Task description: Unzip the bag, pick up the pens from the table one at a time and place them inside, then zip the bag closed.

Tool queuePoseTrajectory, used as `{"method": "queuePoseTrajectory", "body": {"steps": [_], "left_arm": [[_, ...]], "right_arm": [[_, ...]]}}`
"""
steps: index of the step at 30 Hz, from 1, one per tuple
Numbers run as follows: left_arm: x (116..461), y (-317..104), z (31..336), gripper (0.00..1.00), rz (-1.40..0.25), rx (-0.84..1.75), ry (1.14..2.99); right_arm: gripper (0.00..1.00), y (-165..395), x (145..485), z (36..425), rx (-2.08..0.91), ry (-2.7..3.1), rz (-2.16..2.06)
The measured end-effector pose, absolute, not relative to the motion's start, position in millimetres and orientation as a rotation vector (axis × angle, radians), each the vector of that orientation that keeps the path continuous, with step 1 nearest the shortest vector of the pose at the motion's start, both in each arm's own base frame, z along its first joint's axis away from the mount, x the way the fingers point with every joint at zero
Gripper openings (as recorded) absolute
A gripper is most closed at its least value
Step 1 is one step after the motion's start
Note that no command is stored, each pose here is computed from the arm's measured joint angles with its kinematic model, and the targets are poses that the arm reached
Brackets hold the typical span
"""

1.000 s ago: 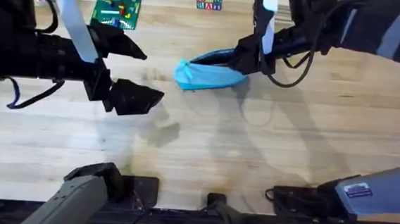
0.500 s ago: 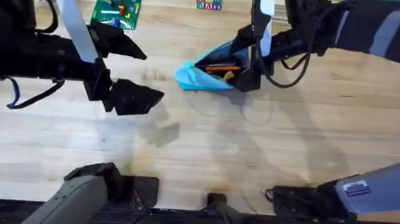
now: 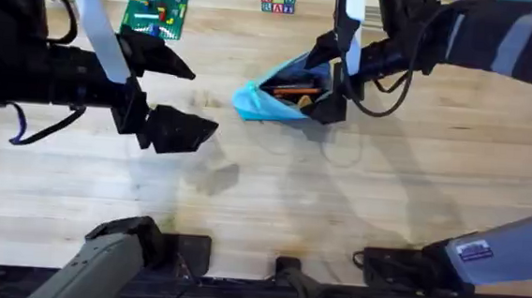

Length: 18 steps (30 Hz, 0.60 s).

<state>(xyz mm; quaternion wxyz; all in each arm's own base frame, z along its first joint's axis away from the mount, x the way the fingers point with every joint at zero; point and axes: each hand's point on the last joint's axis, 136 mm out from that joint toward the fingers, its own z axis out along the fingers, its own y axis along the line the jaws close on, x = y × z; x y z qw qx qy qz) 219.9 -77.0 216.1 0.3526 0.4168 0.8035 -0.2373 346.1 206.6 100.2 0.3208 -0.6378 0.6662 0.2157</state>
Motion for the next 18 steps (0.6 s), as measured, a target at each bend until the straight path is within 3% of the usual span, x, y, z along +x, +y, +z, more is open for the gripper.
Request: {"method": "queuePoseTrajectory", "body": {"steps": [6, 18], "left_arm": [[219.9, -77.0, 216.1, 0.994, -0.614, 1.078, 2.079], [219.9, -77.0, 216.1, 0.994, -0.614, 1.078, 2.079]], "right_arm": [[0.995, 206.2, 344.7, 110.9, -1.633, 1.777, 0.573], [0.996, 203.4, 334.2, 183.0, -1.503, 1.729, 0.518]]}}
